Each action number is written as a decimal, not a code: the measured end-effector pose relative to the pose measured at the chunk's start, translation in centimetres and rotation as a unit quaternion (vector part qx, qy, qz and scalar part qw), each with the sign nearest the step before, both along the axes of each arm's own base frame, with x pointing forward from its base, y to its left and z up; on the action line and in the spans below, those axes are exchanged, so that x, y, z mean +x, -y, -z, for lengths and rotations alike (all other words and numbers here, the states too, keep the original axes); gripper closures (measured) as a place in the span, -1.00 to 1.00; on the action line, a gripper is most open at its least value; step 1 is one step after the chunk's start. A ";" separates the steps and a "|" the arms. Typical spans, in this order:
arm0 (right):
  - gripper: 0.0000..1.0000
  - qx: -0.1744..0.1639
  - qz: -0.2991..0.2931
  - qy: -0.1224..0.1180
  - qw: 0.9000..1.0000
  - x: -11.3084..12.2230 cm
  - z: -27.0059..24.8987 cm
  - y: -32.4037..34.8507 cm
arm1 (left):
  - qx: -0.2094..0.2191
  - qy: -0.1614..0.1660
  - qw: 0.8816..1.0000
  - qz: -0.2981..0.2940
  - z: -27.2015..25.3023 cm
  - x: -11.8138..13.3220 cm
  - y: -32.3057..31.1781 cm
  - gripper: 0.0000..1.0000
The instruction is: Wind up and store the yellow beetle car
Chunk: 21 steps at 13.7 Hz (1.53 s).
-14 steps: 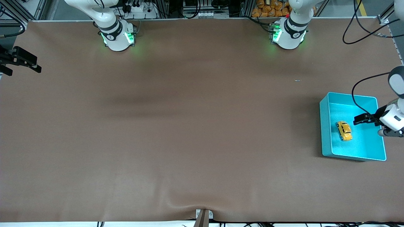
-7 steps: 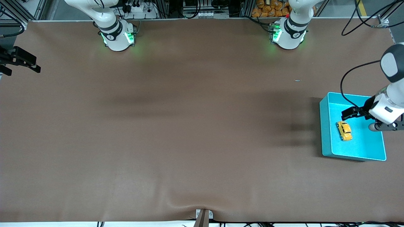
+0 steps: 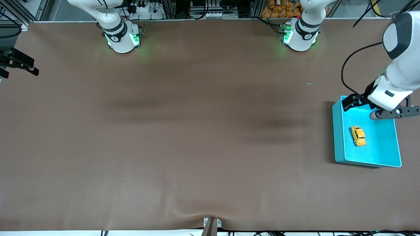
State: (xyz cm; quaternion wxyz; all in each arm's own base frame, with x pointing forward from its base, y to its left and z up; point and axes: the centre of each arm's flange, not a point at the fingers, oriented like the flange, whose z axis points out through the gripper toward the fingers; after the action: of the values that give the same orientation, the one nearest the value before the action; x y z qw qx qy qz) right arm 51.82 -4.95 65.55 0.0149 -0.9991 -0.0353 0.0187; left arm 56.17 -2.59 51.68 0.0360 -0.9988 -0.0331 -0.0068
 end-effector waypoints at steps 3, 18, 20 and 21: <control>-1.00 0.000 0.000 0.000 1.000 0.0 0.0 0.0 | -0.004 -0.008 1.000 -0.003 -2.1 -1.5 0.5 -1.00; -1.00 0.000 0.000 0.000 1.000 0.0 0.0 0.0 | -0.037 0.033 0.999 0.002 -13.0 -4.7 6.9 -1.00; -1.00 0.000 0.000 0.000 1.000 0.0 0.0 0.0 | -0.038 0.033 0.999 0.013 -13.2 -3.5 7.2 -1.00; -1.00 0.000 0.000 0.000 1.000 0.0 0.0 0.0 | -0.037 0.025 0.999 0.029 -12.9 -3.3 7.1 -1.00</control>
State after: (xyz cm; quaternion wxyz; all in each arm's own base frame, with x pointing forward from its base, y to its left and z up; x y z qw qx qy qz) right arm 51.82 -4.94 65.58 0.0149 -0.9991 -0.0354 0.0184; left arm 52.90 -9.65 64.57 -0.0016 -0.9995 -0.0054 -0.0319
